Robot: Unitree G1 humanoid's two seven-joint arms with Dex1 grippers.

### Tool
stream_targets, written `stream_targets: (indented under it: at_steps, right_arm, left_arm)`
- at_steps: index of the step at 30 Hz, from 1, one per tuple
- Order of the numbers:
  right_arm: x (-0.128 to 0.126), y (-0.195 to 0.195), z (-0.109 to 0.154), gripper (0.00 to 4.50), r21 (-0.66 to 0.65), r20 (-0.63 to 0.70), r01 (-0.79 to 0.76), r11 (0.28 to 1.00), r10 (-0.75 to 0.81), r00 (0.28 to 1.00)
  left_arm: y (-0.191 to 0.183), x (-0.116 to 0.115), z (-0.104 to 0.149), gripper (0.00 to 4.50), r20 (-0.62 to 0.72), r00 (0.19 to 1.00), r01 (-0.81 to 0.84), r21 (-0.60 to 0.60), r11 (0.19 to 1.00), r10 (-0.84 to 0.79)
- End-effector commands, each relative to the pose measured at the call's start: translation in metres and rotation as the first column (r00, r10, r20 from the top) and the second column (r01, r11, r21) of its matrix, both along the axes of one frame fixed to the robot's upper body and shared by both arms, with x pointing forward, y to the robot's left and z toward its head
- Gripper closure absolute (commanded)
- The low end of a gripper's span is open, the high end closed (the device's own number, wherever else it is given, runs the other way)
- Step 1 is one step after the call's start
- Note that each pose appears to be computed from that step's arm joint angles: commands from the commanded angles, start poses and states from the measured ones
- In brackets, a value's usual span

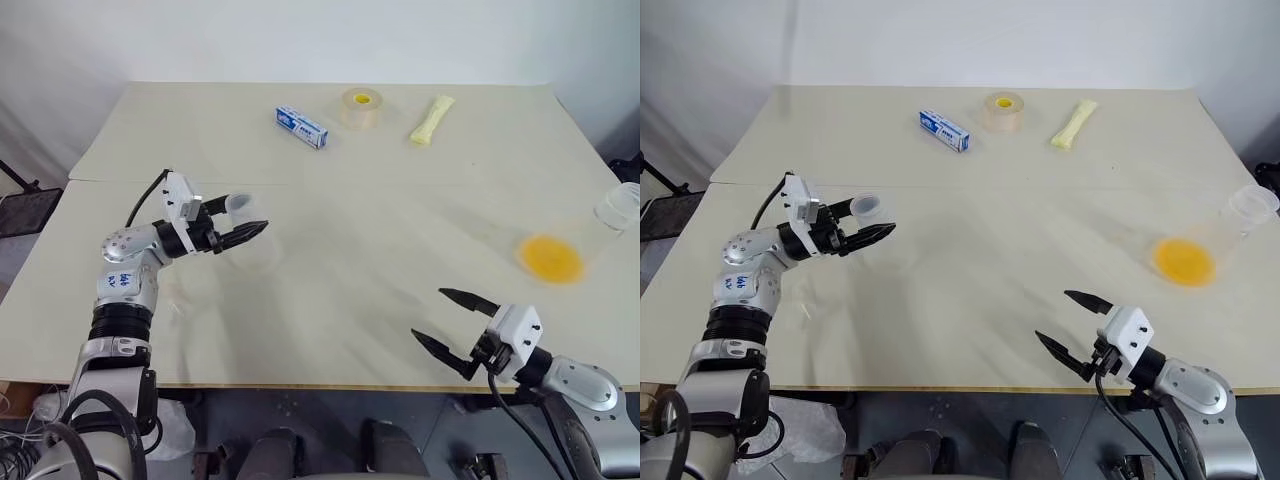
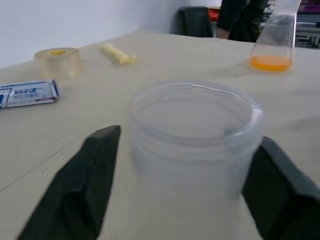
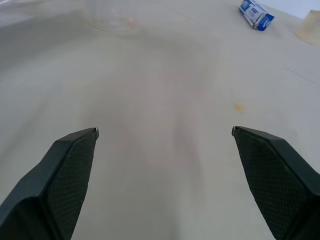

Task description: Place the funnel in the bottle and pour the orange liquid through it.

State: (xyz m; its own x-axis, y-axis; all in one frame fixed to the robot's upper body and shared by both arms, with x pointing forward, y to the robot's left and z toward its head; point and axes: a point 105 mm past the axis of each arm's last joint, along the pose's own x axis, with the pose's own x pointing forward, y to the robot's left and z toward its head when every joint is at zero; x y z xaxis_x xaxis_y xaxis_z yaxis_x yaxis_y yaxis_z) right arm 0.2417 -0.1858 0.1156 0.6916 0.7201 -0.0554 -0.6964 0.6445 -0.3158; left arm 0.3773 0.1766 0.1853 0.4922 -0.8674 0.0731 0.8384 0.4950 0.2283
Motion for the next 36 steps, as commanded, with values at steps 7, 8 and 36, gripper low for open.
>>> stream_targets:
  at_steps: [7,8,36]
  right_arm:
    - [-0.002,-0.004,0.016,0.00,0.000,0.066,0.016,1.000,-0.016,0.998]
    - [-0.001,-0.005,0.017,0.00,-0.001,0.069,0.016,1.000,-0.016,0.997]
    - [-0.016,0.003,0.046,0.00,-0.001,0.098,-0.008,1.000,0.008,0.995]
  left_arm:
    - [-0.014,0.002,0.025,2.14,0.065,0.995,0.070,0.034,0.997,-0.072]
    - [-0.020,0.002,0.030,2.14,0.072,0.993,0.094,0.042,0.995,-0.097]
    - [-0.196,-0.017,0.013,2.14,0.018,0.899,0.434,0.095,0.896,-0.438]
